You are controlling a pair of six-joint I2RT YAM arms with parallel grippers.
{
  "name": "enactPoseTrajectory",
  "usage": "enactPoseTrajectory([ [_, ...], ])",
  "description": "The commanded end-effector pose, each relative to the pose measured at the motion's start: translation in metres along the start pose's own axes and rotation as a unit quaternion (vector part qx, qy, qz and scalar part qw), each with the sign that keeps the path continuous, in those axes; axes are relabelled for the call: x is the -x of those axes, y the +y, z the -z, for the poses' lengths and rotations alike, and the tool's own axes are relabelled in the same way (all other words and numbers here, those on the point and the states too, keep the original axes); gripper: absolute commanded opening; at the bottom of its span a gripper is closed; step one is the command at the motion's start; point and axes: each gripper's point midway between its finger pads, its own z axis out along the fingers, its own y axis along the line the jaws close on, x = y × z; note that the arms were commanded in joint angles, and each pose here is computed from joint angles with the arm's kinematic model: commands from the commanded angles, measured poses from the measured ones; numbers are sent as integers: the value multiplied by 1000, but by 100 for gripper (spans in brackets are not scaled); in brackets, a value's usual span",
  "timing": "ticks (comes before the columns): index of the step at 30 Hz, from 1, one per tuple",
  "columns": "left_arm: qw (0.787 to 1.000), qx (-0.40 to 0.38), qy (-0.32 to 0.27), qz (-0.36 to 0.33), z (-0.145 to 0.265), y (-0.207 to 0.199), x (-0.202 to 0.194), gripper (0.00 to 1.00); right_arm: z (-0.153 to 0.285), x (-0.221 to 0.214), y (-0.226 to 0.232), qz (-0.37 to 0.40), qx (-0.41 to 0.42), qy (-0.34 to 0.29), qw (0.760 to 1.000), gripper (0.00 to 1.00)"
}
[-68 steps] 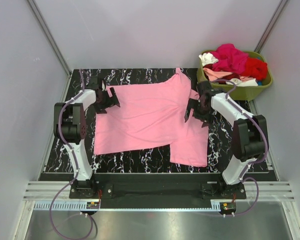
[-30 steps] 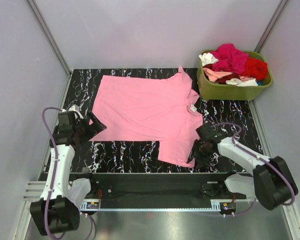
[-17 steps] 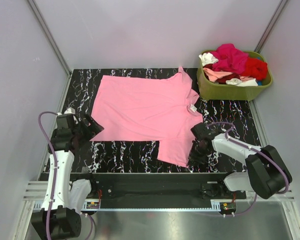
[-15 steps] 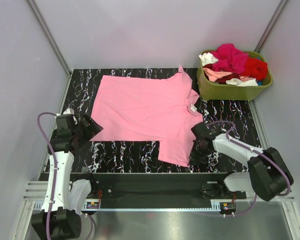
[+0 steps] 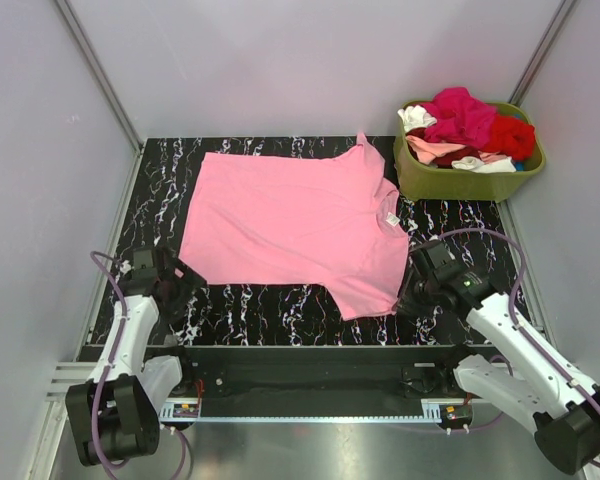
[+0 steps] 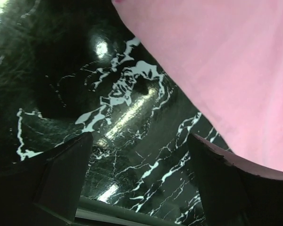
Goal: Fold and stack the t-shirts
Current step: Fold the tshirt
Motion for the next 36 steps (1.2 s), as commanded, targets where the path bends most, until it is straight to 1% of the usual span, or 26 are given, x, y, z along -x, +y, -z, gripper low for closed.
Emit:
enactPoseTrajectory([
  [1, 998, 2, -65, 23, 1, -8, 31, 87, -8, -12, -9, -8, -17, 21, 1000, 0],
  [2, 996, 27, -87, 24, 3, 0, 40, 87, -9, -12, -9, -7, -17, 20, 1000, 0],
  [3, 995, 37, -93, 25, 2, 4, 42, 87, -8, -11, -8, -5, -13, 17, 1000, 0],
  [5, 993, 58, -100, 29, -3, 11, 46, 86, -6, -9, -7, 0, -9, 15, 1000, 0],
  [7, 992, 75, -95, 31, -11, 18, 46, 84, -5, -8, -6, 6, -9, 14, 1000, 0],
  [8, 991, 74, -104, 32, -14, 18, 51, 82, -3, -7, -5, 8, -8, 14, 1000, 0],
  [10, 991, 82, -98, 38, -24, 23, 48, 79, -3, -7, -5, 12, -9, 15, 1000, 0],
  [11, 992, 63, -103, 39, -28, 16, 52, 76, -3, -7, -5, 12, -10, 15, 1000, 0],
  [12, 992, 61, -101, 40, -31, 16, 52, 72, -3, -8, -6, 15, -10, 16, 1000, 0],
  [13, 993, 67, -92, 45, -37, 18, 49, 71, -3, -8, -7, 16, -11, 16, 1000, 0],
  [21, 989, 72, -120, 47, -45, 10, 72, 65, -2, -10, -9, 20, -13, 18, 1000, 0],
  [22, 989, 74, -118, 45, -48, 10, 72, 63, -2, -10, -10, 21, -14, 19, 1000, 0],
  [23, 989, 66, -122, 45, -49, 6, 75, 60, -2, -9, -9, 21, -13, 18, 1000, 0],
  [25, 990, 66, -120, 45, -53, 5, 77, 49, -2, -10, -9, 21, -15, 19, 999, 0],
  [29, 989, 69, -123, 43, -59, 4, 82, 43, 0, -9, -9, 21, -16, 19, 999, 0],
  [31, 989, 66, -122, 41, -62, 3, 83, 37, 2, -8, -9, 21, -17, 16, 1000, 0],
  [32, 990, 62, -124, 41, -63, 1, 84, 29, 2, -8, -10, 21, -19, 17, 999, 0],
  [34, 990, 57, -125, 37, -63, -1, 86, 18, 4, -7, -11, 22, -24, 15, 999, 0],
  [35, 990, 50, -124, 35, -62, -4, 86, 5, 6, -6, -12, 21, -25, 14, 999, 0],
  [36, 991, 43, -125, 33, -59, -8, 87, 0, 7, -6, -13, 21, -27, 11, 999, 0],
])
